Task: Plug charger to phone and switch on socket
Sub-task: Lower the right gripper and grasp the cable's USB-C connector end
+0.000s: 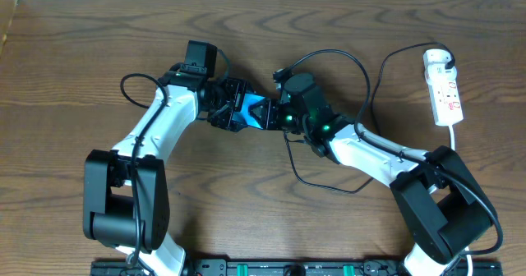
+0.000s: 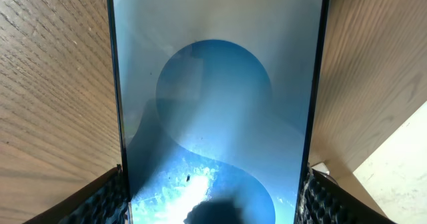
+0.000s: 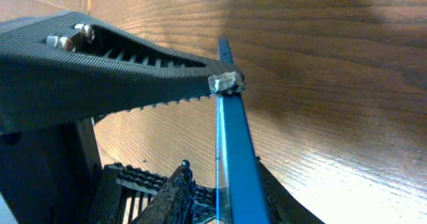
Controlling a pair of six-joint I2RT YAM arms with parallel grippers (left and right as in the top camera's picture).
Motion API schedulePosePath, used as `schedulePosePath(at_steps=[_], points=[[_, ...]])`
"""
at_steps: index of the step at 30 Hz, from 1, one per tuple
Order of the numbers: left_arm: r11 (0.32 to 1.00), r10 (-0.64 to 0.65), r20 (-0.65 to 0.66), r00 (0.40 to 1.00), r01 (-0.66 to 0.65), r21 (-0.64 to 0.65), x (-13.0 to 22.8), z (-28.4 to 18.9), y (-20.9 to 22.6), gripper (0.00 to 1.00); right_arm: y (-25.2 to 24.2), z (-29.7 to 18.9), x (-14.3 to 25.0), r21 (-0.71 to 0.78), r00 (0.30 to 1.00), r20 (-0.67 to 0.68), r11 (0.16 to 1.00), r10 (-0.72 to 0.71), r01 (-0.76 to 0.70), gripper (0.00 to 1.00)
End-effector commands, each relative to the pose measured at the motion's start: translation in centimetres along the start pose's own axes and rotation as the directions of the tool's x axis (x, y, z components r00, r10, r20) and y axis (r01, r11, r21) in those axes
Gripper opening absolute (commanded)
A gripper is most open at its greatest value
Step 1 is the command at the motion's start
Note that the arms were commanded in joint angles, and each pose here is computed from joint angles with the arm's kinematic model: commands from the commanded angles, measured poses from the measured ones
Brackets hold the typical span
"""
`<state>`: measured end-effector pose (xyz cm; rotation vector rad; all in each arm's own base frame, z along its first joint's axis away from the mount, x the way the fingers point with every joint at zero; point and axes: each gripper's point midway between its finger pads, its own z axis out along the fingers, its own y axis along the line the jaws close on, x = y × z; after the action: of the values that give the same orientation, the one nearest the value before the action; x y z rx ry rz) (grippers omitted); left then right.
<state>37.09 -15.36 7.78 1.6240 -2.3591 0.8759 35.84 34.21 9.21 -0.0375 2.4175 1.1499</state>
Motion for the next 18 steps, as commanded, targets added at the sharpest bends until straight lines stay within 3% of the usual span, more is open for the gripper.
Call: schedulePosePath(at_steps=[1, 4, 10, 18], points=[[0.999, 0.022, -0.017, 1.0, -0.021, 0.041, 0.9, -1.2, -1.0, 0.7, 0.0, 0.3, 0.0, 0.006, 1.0, 0.006, 1.0, 0.018, -0.018, 0.11], [0.999, 0.022, -0.017, 1.0, -0.021, 0.041, 0.9, -1.2, -1.0, 0.7, 0.0, 0.3, 0.0, 0.006, 0.999, 0.004, 0.999, 0.054, -0.054, 0.01], [0.999, 0.025, -0.016, 1.0, -0.024, 0.041, 0.9, -1.2, -1.0, 0.7, 0.9, 0.1, -0.4, -0.045, 0.993, -0.001, 0.992, 0.115, -0.115, 0.01], [0.97, 0.211, -0.04, 0.977, -0.204, 0.129, 1.7, -1.4, -3.0, 0.7, -0.7, -2.2, -3.5, -0.088, 0.97, 0.001, 0.966, 0.242, -0.241, 0.01]])
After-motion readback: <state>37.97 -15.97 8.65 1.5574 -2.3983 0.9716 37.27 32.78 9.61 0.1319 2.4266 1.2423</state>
